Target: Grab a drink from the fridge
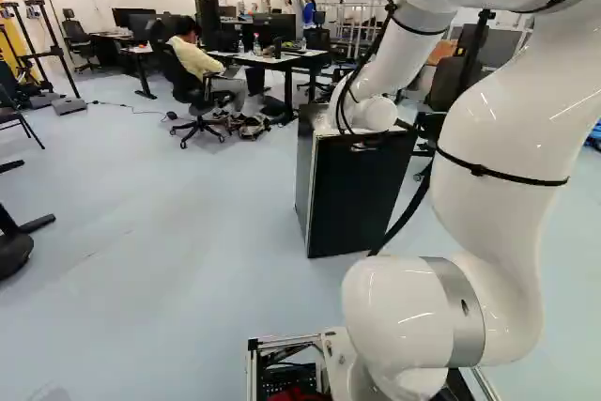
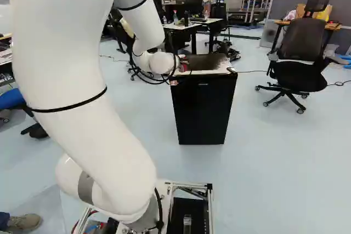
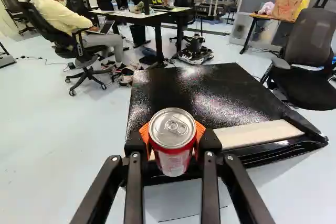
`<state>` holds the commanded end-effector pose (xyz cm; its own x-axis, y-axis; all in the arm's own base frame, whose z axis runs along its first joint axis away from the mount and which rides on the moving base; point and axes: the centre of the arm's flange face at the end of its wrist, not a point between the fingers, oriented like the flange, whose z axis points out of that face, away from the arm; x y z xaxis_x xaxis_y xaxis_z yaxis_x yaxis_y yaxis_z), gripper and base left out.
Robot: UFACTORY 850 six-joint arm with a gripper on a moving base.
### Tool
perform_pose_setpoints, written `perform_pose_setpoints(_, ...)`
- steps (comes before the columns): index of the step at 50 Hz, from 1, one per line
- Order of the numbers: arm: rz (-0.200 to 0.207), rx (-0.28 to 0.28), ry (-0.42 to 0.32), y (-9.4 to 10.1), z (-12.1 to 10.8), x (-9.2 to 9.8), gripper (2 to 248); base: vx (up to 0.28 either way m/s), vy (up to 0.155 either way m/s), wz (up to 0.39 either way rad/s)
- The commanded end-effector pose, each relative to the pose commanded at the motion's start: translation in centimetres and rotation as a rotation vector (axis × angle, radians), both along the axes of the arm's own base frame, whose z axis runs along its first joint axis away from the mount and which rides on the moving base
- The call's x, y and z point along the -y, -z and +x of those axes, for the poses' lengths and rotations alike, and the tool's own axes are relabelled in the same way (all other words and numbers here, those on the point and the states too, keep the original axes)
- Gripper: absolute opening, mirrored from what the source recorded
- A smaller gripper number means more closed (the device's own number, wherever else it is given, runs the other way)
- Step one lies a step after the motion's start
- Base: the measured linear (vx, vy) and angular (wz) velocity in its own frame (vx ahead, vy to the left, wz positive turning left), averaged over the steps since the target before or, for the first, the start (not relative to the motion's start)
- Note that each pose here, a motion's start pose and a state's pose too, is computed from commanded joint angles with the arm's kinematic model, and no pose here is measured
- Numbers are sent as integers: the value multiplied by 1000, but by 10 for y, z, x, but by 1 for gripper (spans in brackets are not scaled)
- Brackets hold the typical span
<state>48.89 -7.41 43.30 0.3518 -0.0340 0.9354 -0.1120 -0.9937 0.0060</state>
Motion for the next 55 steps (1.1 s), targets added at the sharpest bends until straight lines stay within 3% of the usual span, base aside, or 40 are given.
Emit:
perform_pose_setpoints(28,2,5,-19,7,-34,-17,100,0,0,0)
perform_pose_setpoints(55,4,14,-53,23,-97,-43,100,0,0,0)
